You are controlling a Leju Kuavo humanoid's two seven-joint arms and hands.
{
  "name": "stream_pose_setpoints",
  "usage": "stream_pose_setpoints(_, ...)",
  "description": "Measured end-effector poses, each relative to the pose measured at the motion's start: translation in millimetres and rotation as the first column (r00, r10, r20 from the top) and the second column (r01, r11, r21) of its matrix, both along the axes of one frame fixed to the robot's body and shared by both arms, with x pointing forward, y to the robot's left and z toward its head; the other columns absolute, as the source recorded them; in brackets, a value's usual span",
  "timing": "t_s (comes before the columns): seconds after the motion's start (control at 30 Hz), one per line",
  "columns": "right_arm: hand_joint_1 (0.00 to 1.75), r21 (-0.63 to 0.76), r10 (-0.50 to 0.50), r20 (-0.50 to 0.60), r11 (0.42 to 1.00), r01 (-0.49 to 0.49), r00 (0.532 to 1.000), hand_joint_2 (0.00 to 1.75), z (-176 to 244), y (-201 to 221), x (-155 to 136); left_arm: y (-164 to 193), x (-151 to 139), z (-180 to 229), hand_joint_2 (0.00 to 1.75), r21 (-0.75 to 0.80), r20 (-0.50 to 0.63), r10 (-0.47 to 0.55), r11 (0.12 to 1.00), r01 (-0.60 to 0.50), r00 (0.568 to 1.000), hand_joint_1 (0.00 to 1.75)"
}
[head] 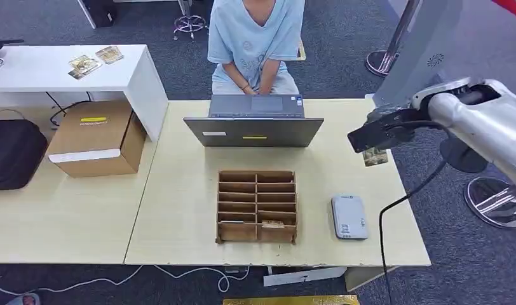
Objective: Pass the card to the sensor for recognition and then transmit it.
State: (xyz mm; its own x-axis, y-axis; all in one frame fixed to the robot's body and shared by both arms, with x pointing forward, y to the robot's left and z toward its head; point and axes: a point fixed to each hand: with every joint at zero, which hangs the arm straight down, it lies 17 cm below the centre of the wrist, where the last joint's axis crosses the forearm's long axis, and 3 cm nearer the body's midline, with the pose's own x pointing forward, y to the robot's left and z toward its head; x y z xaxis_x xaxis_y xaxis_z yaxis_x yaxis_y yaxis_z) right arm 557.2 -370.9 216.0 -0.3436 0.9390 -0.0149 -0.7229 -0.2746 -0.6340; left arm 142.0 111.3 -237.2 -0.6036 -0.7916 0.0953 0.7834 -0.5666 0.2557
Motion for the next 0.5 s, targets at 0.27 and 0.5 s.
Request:
stream_pose_setpoints(0.27,1.75,-0.006,-0.012,-0.039,1.000,0.011,0.999,1.75,-28,-12,-12,1,0,0,1.75,0.000,-0.001,0.008,1.000,-0.008,1.000,0.00)
stream_pose_setpoints(0.5,1.75,0.005,-0.009,-0.075,1.000,0.010,0.997,1.75,-47,-13,-21,1,0,0,1.75,-0.003,-0.004,0.015,1.000,-0.015,1.000,0.00)
